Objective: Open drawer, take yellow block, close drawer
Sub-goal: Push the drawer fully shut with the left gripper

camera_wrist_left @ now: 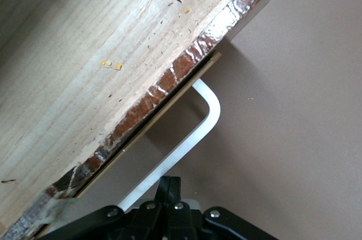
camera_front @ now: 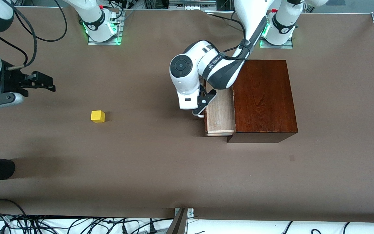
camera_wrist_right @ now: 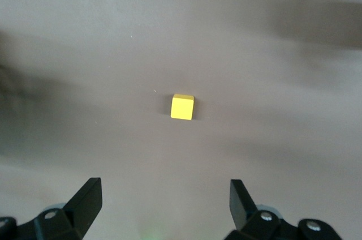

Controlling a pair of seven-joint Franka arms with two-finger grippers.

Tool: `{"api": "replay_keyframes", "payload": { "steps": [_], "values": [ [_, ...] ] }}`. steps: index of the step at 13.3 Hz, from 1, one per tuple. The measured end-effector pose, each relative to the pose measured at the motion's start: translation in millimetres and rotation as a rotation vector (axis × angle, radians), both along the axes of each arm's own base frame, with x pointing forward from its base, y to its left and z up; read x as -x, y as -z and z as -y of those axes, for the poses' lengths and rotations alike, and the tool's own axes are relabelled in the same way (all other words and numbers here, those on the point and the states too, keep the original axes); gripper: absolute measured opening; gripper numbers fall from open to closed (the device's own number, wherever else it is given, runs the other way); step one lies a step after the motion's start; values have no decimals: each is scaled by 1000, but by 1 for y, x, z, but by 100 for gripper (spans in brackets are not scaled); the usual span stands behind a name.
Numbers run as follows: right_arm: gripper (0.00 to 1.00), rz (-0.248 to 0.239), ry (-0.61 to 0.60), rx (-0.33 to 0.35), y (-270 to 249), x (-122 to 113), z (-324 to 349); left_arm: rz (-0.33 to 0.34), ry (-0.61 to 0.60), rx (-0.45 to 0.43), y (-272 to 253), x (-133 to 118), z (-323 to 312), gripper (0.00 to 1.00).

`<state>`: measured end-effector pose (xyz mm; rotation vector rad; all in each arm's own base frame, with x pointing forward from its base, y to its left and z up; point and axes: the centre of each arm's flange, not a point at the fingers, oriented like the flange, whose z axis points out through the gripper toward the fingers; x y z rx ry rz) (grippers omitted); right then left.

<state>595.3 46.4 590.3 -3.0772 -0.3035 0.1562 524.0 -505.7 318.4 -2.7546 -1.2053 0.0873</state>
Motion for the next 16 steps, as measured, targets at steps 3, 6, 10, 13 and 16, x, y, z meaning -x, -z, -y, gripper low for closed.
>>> {"api": "replay_keyframes", "payload": {
  "steps": [3, 6, 10, 13, 16],
  "values": [
    [100, 31, 26, 20, 4, 30, -15, -27, 33, 3, -2, -4, -9, 1],
    [100, 59, 20, 16, 3, 49, -29, -62, 51, -20, -4, -17, -42, 1],
    [100, 67, 35, 41, 5, 49, -44, -97, 56, -75, -6, -47, -119, 1],
    [100, 69, 49, 43, 5, 48, -40, -100, 72, -88, -6, -47, -127, 1],
    [100, 69, 61, 44, 5, 48, -38, -92, 88, -82, -15, -50, -133, 1]
  ]
}}
